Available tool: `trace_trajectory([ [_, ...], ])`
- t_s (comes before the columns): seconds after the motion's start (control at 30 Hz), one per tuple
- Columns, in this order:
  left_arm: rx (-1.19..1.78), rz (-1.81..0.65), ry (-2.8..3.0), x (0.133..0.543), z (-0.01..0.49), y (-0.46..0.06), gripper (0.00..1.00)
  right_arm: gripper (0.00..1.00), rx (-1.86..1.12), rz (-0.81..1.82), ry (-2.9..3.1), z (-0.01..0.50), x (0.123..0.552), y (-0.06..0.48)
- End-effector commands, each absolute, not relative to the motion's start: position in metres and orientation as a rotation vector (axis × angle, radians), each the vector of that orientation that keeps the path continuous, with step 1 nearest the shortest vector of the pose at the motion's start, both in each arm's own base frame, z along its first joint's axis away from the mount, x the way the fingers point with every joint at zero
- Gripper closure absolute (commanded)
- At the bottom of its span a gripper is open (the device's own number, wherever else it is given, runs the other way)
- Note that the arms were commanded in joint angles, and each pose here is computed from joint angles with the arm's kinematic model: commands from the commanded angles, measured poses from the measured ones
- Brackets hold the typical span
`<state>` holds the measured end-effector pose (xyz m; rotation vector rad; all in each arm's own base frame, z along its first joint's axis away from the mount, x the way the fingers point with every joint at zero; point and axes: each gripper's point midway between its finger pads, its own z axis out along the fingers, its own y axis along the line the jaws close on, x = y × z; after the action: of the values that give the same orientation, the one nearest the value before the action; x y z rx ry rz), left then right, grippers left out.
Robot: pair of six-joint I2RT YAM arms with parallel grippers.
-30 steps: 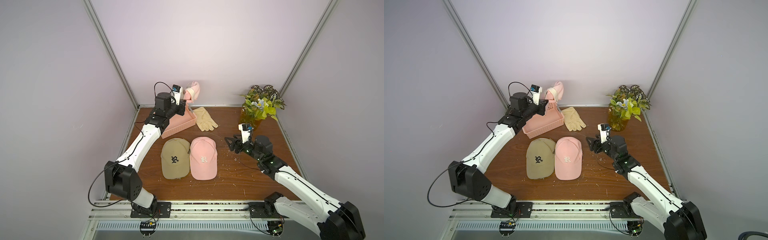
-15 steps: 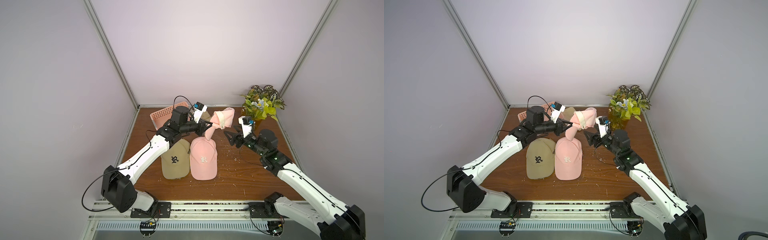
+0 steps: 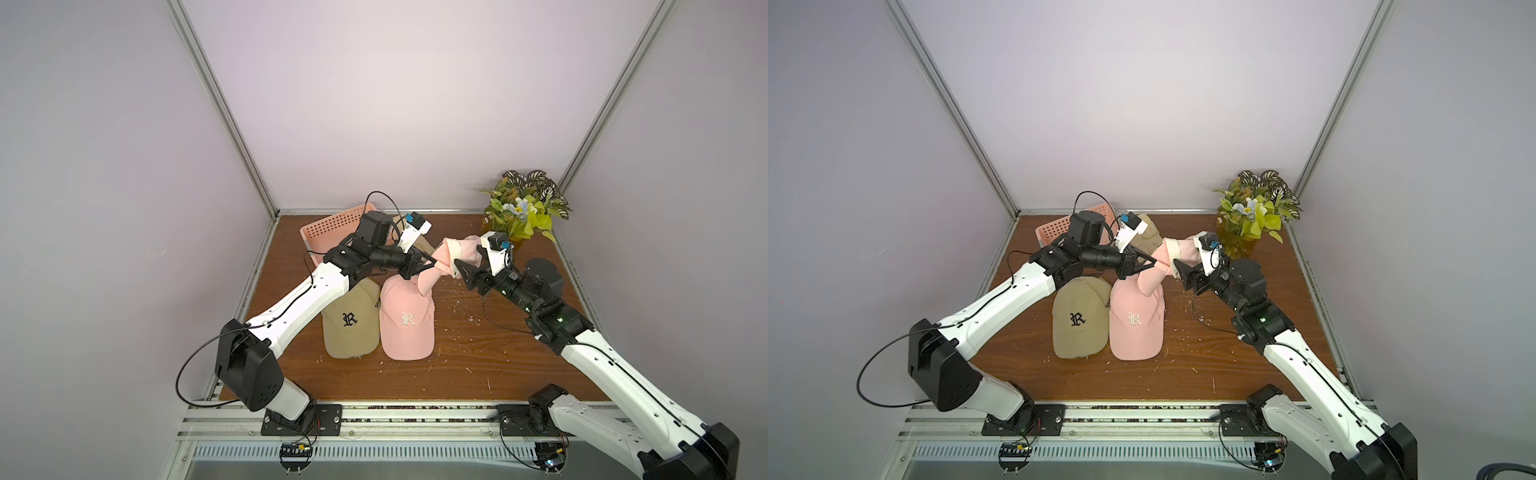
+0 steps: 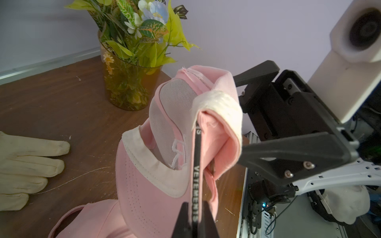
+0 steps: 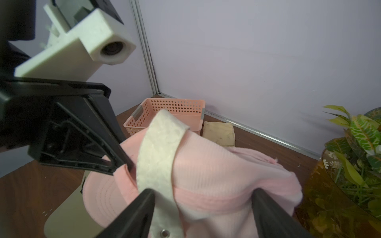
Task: Turn the baseball cap inside out
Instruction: Turn over the baseball cap.
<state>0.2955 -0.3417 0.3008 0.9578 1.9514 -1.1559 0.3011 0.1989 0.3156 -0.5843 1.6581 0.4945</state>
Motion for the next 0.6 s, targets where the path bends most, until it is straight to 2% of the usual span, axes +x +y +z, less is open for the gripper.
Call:
trace_trajectory([
  [0.0,1.103,-1.214,1.877,0.273,0.315,-0.356,1.00,0.20,-0.725,0.567,1.588,0.333,0.291,0.220],
  [0.13,1.154,-1.246,1.841,0.265,0.323,-0.363,1.00,0.25,-0.820,0.643,1.589,0.328,0.284,0.235],
  [0.2,1.166,-1.257,1.837,0.265,0.323,-0.364,1.00,0.31,-0.858,0.686,1.586,0.326,0.280,0.241],
  [0.23,1.171,-1.264,1.832,0.264,0.324,-0.365,1.00,0.39,-0.860,0.698,1.585,0.327,0.279,0.243],
  [0.3,1.174,-1.263,1.826,0.264,0.326,-0.365,0.99,0.62,-0.844,0.695,1.594,0.327,0.282,0.242],
  [0.33,1.165,-1.251,1.828,0.266,0.327,-0.365,0.96,0.78,-0.824,0.688,1.601,0.328,0.284,0.240],
  [0.4,1.135,-1.220,1.826,0.270,0.332,-0.363,0.86,0.96,-0.767,0.685,1.604,0.334,0.287,0.236],
  [0.43,1.121,-1.205,1.814,0.272,0.335,-0.362,0.81,1.00,-0.737,0.692,1.597,0.339,0.288,0.234],
  [0.57,0.996,-1.127,1.777,0.282,0.340,-0.350,0.55,1.00,-0.584,0.746,1.591,0.357,0.289,0.223],
])
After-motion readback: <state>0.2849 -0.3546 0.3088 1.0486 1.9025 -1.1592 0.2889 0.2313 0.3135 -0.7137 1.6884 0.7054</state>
